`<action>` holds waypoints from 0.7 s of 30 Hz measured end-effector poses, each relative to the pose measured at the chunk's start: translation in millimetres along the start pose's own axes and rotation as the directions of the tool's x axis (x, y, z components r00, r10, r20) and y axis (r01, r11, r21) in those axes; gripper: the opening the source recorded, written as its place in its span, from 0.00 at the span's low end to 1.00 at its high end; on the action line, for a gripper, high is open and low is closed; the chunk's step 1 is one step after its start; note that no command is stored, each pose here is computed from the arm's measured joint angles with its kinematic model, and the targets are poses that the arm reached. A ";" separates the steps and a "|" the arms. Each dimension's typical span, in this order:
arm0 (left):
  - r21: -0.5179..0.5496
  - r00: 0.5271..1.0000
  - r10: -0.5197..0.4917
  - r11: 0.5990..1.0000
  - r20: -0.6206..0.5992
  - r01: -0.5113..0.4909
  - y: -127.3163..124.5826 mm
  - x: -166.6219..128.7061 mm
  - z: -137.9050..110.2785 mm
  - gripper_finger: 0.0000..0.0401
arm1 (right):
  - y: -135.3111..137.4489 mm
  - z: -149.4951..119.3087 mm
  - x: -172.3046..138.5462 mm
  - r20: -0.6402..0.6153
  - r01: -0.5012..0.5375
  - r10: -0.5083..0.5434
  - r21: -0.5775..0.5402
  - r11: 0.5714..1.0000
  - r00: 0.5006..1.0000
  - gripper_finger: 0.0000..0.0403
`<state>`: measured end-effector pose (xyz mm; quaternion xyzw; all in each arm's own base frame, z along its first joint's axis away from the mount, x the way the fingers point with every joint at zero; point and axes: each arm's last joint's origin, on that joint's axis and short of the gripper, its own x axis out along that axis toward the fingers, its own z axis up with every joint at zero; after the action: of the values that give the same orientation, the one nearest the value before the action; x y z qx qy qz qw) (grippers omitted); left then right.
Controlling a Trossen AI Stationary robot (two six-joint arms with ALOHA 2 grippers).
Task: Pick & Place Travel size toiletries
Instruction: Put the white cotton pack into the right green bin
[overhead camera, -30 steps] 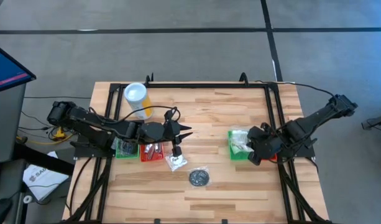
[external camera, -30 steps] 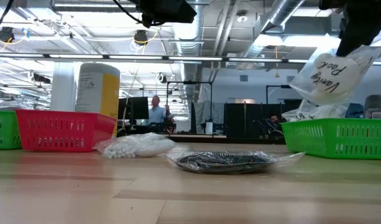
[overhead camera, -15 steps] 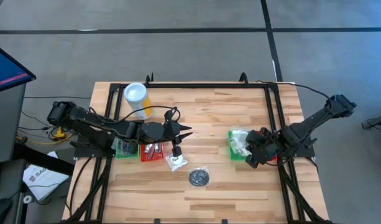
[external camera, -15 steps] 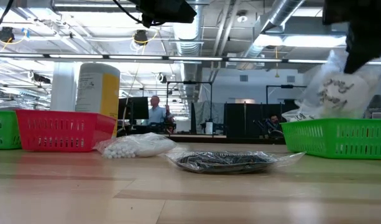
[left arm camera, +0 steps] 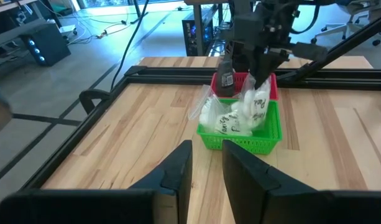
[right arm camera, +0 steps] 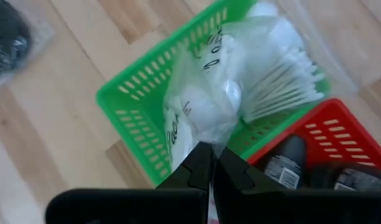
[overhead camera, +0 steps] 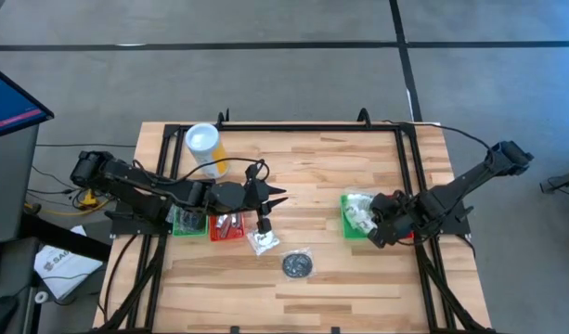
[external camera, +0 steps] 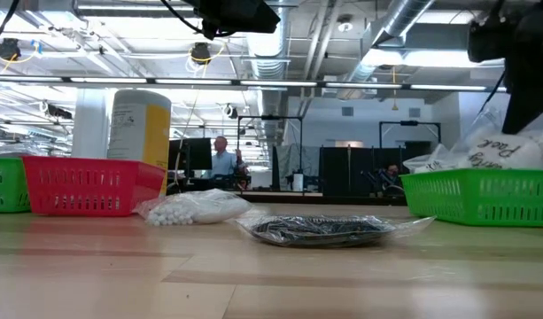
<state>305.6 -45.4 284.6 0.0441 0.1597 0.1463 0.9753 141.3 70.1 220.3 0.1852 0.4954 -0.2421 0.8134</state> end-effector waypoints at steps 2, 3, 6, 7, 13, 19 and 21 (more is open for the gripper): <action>0.000 1.000 0.000 1.000 0.000 0.000 0.0 0.0 0.0 0.20 | -2.1 0.9 1.8 0.018 0.020 -0.021 0.008 1.000 1.000 0.00; 0.000 1.000 0.000 1.000 0.000 0.000 0.0 0.0 0.0 0.20 | -3.6 1.6 2.0 0.030 0.028 -0.029 0.017 0.999 0.999 0.00; 0.000 1.000 0.000 1.000 -0.001 0.000 0.0 0.0 -0.1 0.20 | -6.7 3.3 2.7 0.048 0.042 -0.043 0.023 0.999 0.998 0.00; 0.000 1.000 0.000 1.000 -0.001 0.000 0.0 0.0 -0.1 0.20 | -7.2 3.8 3.4 0.047 0.048 -0.049 0.023 0.999 0.998 0.00; 0.001 1.000 0.000 1.000 -0.002 0.000 0.0 0.1 -0.2 0.20 | -10.2 4.6 5.4 0.032 0.086 -0.086 0.002 0.996 0.996 0.03; 0.001 1.000 0.000 1.000 -0.002 0.000 0.0 0.0 -0.3 0.20 | -9.8 4.9 5.4 0.037 0.085 -0.083 -0.034 0.996 0.996 0.20; 0.004 1.000 0.000 1.000 -0.007 0.000 0.0 0.0 -0.8 0.20 | -9.9 4.9 5.4 0.039 0.086 -0.085 -0.043 0.995 0.996 0.26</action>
<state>305.4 -45.4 283.8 0.0454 0.1635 0.1462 0.9746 141.2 58.2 217.0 0.1412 0.4931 -0.2691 0.8152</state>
